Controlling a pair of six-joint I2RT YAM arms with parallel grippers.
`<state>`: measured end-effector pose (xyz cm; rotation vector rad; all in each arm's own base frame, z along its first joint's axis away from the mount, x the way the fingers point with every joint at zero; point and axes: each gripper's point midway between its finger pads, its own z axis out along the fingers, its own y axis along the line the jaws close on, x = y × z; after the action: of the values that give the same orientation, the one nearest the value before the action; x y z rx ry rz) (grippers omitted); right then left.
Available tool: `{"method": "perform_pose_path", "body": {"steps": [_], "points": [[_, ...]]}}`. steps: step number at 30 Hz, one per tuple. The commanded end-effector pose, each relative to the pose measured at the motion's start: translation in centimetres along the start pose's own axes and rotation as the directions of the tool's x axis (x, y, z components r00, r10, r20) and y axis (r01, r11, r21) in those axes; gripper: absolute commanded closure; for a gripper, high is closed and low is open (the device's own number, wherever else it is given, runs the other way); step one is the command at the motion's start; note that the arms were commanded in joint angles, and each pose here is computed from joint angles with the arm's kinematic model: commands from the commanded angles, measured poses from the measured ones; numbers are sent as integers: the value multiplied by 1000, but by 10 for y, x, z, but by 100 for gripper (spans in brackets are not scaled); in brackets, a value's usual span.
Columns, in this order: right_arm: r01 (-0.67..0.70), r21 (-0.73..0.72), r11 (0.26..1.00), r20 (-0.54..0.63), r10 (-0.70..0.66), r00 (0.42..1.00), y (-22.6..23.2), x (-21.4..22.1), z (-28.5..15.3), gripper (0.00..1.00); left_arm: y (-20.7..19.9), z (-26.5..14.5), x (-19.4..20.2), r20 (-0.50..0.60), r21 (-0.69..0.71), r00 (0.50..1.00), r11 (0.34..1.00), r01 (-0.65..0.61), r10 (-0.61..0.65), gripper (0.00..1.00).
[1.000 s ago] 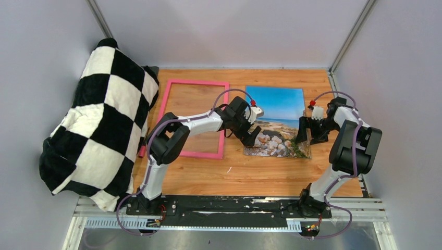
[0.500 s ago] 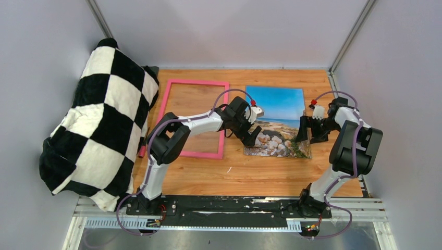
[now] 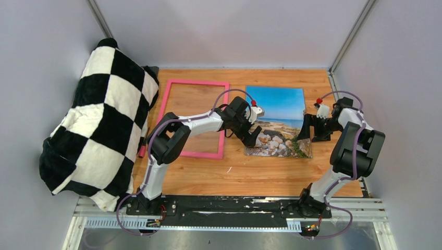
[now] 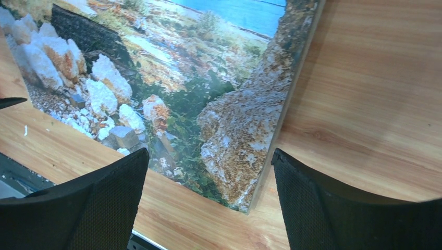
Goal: Take the photo out of the frame
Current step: Pick up the photo from the photo frame.
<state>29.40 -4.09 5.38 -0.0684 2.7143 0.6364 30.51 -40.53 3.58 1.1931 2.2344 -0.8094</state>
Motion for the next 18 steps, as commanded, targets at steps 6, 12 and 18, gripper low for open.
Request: {"method": "perform_pose_path", "body": {"steps": [6,12,18], "points": [[-46,34,998,15,46,999,-9,3,2,11,0,15,29,-82,24,996,999,44,-42,0],[-59,-3,998,0,59,998,-5,6,7,12,-1,15,28,-80,29,996,999,44,-41,0],[-68,-11,998,-11,68,998,-5,7,10,12,-3,13,27,-77,32,996,999,43,-40,0]]}}
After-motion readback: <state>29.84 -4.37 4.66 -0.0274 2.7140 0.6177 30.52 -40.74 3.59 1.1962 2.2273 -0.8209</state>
